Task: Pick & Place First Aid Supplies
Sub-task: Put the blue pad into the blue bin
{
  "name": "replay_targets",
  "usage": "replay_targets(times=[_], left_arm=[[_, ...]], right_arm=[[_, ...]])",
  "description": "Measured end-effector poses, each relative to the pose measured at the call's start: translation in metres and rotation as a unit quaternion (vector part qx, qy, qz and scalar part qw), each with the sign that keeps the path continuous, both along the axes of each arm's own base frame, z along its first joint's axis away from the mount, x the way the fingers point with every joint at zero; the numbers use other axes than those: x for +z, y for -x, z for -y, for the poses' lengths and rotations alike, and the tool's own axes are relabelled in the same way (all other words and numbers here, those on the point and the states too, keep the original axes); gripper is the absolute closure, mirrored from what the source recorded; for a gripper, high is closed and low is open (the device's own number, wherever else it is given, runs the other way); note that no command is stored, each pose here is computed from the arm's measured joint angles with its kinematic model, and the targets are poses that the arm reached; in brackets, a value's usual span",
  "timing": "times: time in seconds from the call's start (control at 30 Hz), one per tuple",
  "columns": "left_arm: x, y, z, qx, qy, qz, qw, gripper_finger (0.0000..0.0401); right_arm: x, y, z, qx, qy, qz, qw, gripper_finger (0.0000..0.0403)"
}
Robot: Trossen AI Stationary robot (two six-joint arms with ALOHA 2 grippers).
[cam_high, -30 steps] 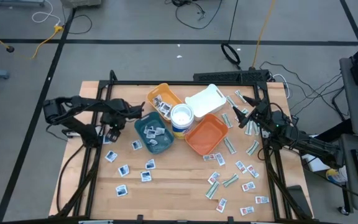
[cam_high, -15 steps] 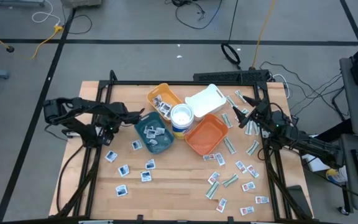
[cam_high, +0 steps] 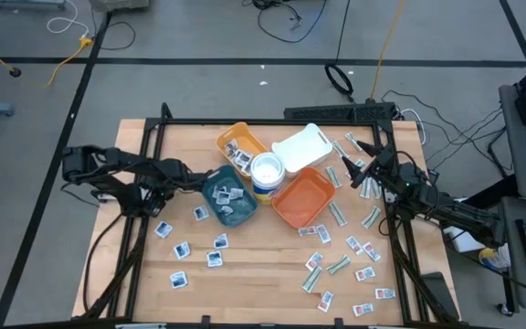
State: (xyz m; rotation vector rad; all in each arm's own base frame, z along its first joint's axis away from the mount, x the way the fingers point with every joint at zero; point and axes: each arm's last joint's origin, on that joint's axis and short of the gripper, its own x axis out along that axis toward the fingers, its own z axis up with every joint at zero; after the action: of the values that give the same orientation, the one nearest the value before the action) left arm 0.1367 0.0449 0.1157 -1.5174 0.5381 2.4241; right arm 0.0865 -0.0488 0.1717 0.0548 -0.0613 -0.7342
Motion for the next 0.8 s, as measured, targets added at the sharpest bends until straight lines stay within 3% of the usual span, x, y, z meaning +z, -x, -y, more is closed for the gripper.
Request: replay_targets(times=[0.27, 0.47, 0.8], left_arm=[[0.0044, -0.0007, -0.0013, 0.016, -0.040, 0.044, 0.998, 0.0273], [0.0064, 0.0025, 0.0007, -0.004, -0.062, 0.062, 0.996, 0.0300], [0.0035, 0.0042, 0.0052, -0.043, -0.067, 0.064, 0.995, 0.0309]], right_arm=[[-0.0001, 0.0000, 0.0000, 0.000, 0.000, 0.000, 1.000, 0.0026], [-0.0001, 0.0000, 0.0000, 0.000, 0.000, 0.000, 1.000, 0.0026], [-0.0001, 0.0000, 0.0000, 0.000, 0.000, 0.000, 1.000, 0.0026]])
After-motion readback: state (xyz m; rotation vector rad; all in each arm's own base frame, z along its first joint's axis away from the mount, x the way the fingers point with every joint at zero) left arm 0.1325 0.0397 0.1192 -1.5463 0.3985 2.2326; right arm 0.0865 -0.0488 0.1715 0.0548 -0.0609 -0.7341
